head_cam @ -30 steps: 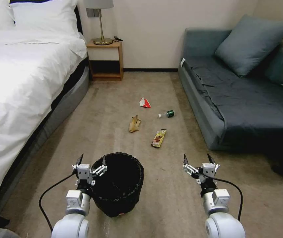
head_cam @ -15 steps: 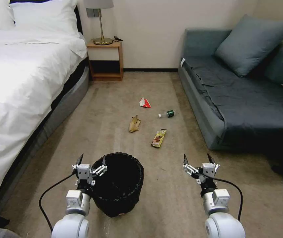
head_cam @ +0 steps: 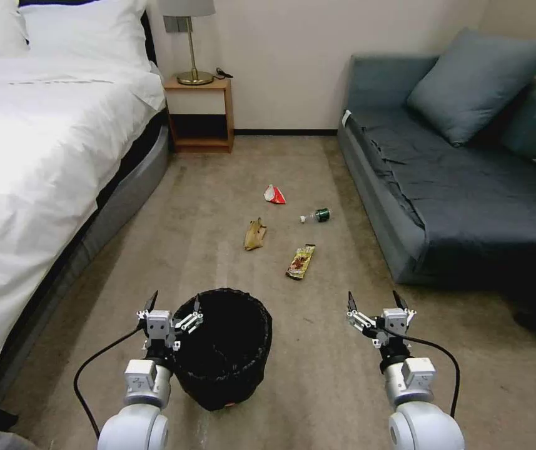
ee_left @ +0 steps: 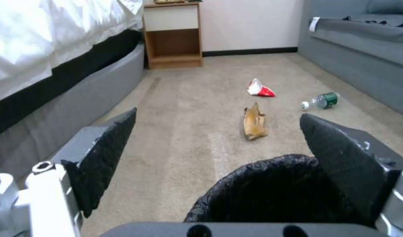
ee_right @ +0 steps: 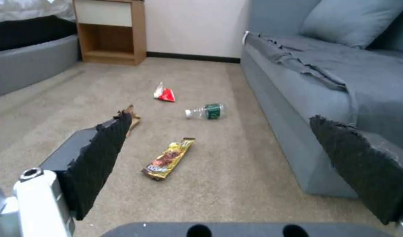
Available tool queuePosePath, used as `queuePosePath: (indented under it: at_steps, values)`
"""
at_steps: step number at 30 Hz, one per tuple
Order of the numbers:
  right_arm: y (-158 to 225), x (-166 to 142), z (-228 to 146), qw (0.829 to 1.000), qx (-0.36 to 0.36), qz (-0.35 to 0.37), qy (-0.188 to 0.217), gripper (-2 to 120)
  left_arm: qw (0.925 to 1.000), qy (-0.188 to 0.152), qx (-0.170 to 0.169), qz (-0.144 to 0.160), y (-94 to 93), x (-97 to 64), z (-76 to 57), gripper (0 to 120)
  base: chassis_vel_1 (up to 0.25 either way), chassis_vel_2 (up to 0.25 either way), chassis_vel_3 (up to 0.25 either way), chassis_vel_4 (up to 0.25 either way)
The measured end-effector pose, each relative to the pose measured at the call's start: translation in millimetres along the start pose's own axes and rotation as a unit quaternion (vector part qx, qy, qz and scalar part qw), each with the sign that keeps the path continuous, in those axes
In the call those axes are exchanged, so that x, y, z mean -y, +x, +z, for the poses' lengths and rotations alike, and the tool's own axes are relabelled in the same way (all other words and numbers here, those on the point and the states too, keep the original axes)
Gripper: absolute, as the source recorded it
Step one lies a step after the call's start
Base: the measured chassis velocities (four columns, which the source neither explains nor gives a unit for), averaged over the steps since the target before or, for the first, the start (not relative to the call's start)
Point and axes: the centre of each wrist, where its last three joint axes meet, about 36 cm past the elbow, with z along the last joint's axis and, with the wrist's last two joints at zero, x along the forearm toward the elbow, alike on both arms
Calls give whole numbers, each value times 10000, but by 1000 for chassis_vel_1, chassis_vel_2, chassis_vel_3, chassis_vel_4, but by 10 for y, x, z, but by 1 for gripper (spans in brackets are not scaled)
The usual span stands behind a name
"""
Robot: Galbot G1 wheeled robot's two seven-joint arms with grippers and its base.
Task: Pick up the trash bin, then pick up the garbage on the floor and place it into the trash bin.
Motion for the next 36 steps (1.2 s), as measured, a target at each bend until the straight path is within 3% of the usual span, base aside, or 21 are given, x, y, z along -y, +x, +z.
queuePosePath:
  at_steps: [9,13,14,17,29,32,35,36]
  values:
    - [5,-10,-30,10000,1,39,-14,100,10000,20,-21,-21,0,3,-20,100,0,0,0,0]
    - [125,-150,-504,9978,50,596,-272,100,9986,334,-210,-364,13,49,-409,100,0,0,0,0]
    - [125,-150,-504,9978,50,596,-272,100,9986,334,-210,-364,13,49,-409,100,0,0,0,0]
    - [232,-197,-836,9941,93,970,-479,100,9963,537,-342,-569,46,70,-681,100,0,0,0,0]
    - [258,-154,-890,9928,75,1067,-538,100,9946,617,-519,-647,64,65,-772,100,0,0,0,0]
    - [250,-151,-897,9928,91,1064,-546,100,9910,670,-888,-743,91,29,-890,100,0,0,0,0]
    - [250,-151,-897,9928,91,1064,-546,100,9910,670,-888,-743,91,29,-890,100,0,0,0,0]
    - [241,-141,-896,9927,99,1071,-545,100,9868,692,-1219,-809,119,0,-996,100,0,0,0,0]
